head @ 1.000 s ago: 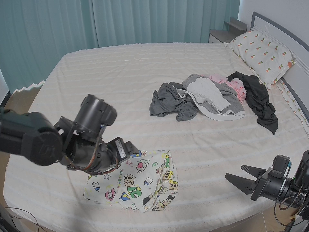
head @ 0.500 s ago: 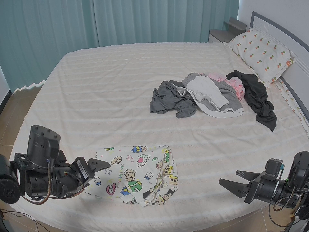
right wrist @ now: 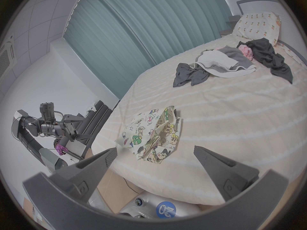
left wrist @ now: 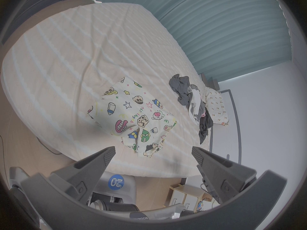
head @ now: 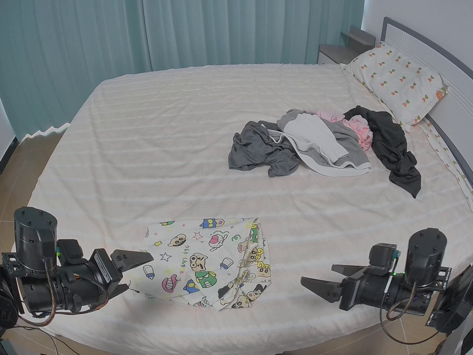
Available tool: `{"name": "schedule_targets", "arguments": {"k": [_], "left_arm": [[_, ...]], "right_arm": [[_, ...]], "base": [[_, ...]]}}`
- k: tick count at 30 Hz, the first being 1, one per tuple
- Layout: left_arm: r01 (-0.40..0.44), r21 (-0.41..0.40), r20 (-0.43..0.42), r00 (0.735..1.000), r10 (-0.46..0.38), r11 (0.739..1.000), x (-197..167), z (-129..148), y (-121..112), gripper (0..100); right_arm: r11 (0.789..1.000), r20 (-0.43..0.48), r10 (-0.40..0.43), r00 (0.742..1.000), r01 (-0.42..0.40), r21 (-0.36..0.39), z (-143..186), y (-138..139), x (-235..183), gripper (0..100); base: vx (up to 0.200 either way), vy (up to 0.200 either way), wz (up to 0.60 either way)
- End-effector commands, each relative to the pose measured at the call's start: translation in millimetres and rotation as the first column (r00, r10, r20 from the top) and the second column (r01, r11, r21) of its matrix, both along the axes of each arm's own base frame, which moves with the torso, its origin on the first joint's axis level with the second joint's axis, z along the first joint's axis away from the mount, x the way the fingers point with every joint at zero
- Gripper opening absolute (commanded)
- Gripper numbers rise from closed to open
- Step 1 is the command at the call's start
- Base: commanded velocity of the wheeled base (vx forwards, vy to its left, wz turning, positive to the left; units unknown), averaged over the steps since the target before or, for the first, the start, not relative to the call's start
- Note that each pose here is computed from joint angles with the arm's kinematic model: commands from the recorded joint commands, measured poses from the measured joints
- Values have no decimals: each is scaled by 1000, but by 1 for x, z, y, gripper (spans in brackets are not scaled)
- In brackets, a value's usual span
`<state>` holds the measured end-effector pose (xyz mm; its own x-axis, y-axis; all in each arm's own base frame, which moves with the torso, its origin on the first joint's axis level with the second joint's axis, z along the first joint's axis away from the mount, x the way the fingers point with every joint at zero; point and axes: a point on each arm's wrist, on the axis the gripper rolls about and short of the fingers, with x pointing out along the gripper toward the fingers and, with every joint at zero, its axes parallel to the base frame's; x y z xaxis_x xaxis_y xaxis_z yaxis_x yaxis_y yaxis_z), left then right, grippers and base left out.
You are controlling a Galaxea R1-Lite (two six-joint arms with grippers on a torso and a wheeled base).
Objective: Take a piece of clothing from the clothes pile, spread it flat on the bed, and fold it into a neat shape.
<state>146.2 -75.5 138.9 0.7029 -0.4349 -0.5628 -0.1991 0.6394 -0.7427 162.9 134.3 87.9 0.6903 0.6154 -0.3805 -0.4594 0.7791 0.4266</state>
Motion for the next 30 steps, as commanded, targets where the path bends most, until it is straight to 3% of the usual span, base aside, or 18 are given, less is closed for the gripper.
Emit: {"name": "schedule_targets", "arguments": {"k": [1,9,18,30], "left_arm": [[-20,-30,-13,1000,20,999,0,-1,10,100],[-30,-29,-17,999,29,999,1,-2,12,100],[-21,-29,-10,1000,20,999,0,-7,12,100],[-23,-20,-33,999,23,1000,4,-14,10,100]], "right_arm": [[999,-54,38,998,-40,-36,-21,30,21,100],[996,-162,87,983,-87,9,-43,68,21,100],[996,-241,90,966,-82,41,-57,82,19,100],[997,-311,58,949,-73,-38,-85,83,19,100]], "base": [[0,200,0],[0,200,0],[0,0,0],[0,0,0]]}}
